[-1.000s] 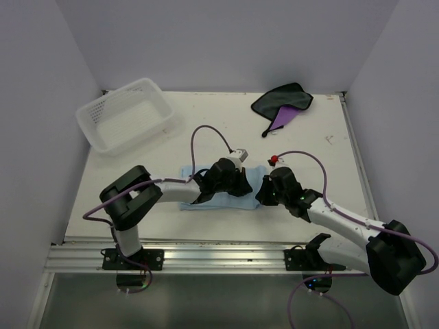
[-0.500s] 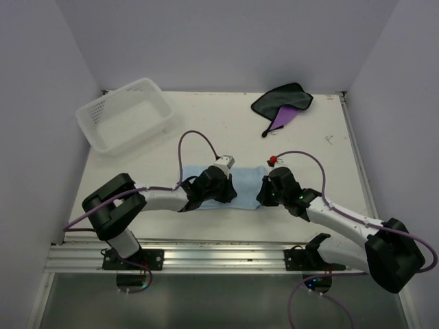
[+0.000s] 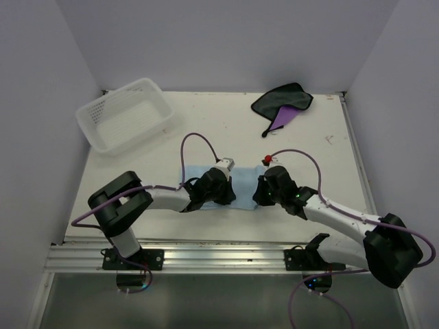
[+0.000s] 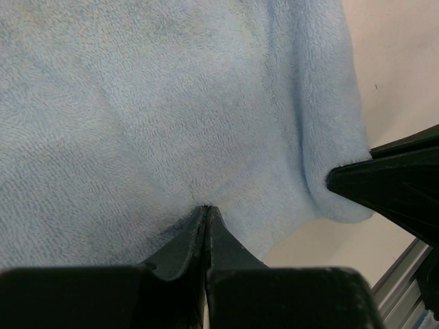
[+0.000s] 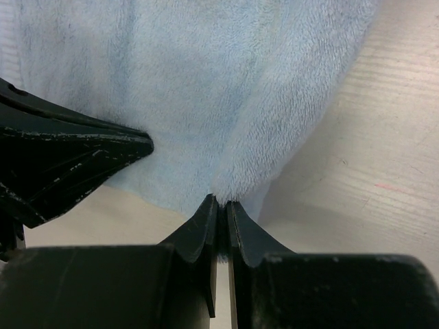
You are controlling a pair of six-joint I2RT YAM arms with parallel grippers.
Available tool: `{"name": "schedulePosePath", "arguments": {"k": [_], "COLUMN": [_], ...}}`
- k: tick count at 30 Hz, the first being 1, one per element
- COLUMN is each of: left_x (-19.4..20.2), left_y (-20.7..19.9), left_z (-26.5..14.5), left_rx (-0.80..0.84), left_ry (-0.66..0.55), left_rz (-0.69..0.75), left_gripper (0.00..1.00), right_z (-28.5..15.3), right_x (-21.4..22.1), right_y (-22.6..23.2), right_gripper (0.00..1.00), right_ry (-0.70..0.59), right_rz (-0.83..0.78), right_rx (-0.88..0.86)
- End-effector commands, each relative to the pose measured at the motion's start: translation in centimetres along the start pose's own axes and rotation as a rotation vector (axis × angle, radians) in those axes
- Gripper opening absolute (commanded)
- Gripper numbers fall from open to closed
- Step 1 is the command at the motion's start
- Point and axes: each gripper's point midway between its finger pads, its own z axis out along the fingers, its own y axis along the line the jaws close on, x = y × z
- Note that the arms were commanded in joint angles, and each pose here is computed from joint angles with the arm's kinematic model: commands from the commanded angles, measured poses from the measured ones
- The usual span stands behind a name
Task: Roll the towels
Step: Roll the towel
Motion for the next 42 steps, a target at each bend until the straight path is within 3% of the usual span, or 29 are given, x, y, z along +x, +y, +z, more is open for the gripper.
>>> {"name": "schedulePosePath", "arguments": {"k": [1,17,24,30,42], "left_x": [-1.0,-0.7,-0.7,-0.5,-0.2], "left_y": [-0.7,-0.8,-0.7,-0.3,0.1], "left_z": [0.5,0.7,0.6,0.6,0.5], "left_rx": [0.015,0.024,0.018,0.001,-0.016], "left_ry": [-0.037,-0.028,-0.027,-0.022,-0.016], "left_rz": [-0.008,-0.019,-0.017,-0.008,-0.003], "left_gripper": [0.0,0.0,0.0,0.0,0.0], "right_z": [0.3,0.5,0.9,1.0,1.2], "right_x": [-0.9,-0.6,-0.2,-0.2,-0.3], "right_y": [1.5,2.8,2.9,3.0,3.6], "right_gripper": [0.01,0.05,0.16,0.31,0.37], "right_ry": [-0.01,-0.001,0.012,0.018,0.021], "right_rz": [-0.025,-0.037,-0.033,-0.028,-0.003], "right_rx": [-0.037,-0.074,-0.076,-0.074,-0.097]}}
